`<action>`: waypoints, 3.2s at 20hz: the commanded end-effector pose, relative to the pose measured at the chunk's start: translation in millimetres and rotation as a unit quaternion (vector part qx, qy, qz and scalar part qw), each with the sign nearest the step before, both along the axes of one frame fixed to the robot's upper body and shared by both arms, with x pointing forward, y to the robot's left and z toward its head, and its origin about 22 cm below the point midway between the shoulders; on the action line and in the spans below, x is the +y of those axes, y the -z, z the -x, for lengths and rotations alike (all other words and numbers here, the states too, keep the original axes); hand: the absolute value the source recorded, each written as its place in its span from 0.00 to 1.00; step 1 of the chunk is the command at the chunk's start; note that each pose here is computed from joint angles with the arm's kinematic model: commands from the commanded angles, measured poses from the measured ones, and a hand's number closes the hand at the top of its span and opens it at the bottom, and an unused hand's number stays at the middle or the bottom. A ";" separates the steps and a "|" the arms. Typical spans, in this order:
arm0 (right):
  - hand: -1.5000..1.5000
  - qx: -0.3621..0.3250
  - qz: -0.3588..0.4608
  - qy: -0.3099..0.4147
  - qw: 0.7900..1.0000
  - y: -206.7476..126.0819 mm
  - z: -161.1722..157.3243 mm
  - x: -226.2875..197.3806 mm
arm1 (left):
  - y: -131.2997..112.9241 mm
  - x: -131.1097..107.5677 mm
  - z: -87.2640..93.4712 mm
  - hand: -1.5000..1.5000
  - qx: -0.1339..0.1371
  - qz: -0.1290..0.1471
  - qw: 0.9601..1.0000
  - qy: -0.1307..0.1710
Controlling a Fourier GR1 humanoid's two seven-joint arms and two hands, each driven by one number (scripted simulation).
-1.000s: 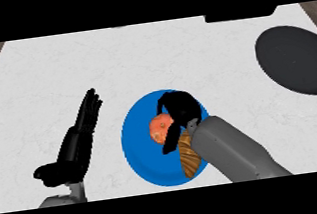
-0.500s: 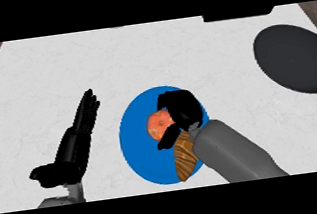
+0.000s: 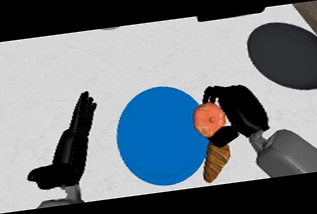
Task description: Pick the squash from the plate and place it in the pan
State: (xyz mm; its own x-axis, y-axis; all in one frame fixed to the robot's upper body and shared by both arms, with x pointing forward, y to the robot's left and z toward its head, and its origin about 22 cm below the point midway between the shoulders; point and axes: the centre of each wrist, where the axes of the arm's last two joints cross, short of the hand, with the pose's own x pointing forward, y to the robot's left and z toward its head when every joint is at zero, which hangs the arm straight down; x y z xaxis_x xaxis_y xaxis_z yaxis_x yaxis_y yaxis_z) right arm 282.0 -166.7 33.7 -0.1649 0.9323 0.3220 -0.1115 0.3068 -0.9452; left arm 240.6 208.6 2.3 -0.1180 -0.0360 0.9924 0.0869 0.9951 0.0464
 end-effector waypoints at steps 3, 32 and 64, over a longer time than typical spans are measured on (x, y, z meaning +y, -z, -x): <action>1.00 -0.133 -0.039 0.042 0.989 -44.4 18.8 -42.3 | -9.5 -1.6 -4.9 0.50 0.004 -0.001 1.000 -0.001; 1.00 -0.298 -0.172 0.287 0.894 -28.7 -80.1 -235.5 | -25.2 2.5 -13.5 0.50 -0.006 0.002 0.999 0.037; 0.00 -0.160 -0.407 0.227 0.870 -32.8 -70.9 -308.9 | -20.2 -7.8 -21.3 0.50 -0.017 -0.002 0.999 0.045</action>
State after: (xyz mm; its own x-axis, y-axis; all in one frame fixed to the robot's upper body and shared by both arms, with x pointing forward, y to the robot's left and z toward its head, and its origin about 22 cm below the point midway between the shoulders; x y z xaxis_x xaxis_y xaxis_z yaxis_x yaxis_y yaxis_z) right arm 362.4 -457.0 57.8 0.0074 0.5023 0.8647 0.4106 0.7869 -0.4606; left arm 259.6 192.5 17.6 -0.1591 -0.0184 0.9871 0.1820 0.9821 0.0476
